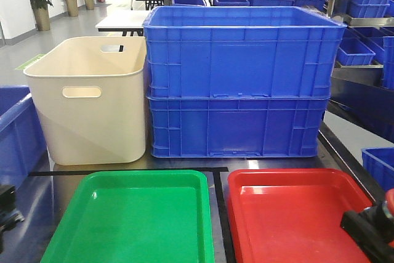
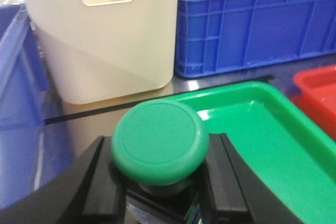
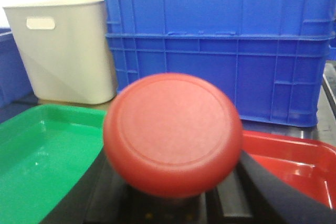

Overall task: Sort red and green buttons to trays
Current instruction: 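Lower the green button into the green tray and red into red tray, then open both grippers to release the buttons and withdraw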

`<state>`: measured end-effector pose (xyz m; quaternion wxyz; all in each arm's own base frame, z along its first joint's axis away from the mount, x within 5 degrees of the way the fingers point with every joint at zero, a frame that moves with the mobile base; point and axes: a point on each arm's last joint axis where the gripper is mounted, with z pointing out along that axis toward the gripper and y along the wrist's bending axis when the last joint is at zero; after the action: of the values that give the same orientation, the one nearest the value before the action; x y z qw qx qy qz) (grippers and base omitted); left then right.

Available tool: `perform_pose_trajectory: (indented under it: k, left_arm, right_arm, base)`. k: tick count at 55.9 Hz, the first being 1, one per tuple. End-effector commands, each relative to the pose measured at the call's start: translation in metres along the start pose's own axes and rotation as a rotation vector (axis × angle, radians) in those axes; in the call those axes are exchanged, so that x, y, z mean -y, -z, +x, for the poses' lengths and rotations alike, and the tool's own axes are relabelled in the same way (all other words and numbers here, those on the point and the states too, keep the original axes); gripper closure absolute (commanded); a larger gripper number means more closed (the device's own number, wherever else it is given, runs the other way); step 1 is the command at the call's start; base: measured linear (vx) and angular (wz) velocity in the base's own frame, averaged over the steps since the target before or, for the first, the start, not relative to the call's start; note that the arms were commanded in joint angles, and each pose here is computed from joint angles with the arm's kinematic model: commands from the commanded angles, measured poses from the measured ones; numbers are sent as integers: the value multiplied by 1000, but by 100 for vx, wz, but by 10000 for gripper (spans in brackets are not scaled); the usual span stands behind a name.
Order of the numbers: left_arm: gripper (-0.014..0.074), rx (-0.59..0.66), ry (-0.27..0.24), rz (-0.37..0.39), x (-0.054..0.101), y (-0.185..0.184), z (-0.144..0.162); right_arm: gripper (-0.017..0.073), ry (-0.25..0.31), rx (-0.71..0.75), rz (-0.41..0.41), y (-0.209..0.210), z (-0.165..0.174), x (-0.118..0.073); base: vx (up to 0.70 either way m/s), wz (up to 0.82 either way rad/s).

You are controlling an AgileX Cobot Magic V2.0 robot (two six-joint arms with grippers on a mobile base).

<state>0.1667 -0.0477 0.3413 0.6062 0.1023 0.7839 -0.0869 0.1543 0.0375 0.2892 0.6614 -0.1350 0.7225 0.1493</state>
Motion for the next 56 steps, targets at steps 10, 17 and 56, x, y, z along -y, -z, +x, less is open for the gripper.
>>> perform_pose_trajectory:
  k: [10,17,56]
  left_arm:
    - [592,154,49,38,6,-54,-10]
    - [592,164,36,112,25,-79,-1]
    - [570,2,-40,287,83,-140,61]
  right_arm:
    - [568,102,10,-113,-21,0,-1]
    - [568,81,4,-128,-31,6,2]
    - [522,116,-60,-11,-73,43,29]
  base:
    - [0,0]
    - [0,0]
    - [0,0]
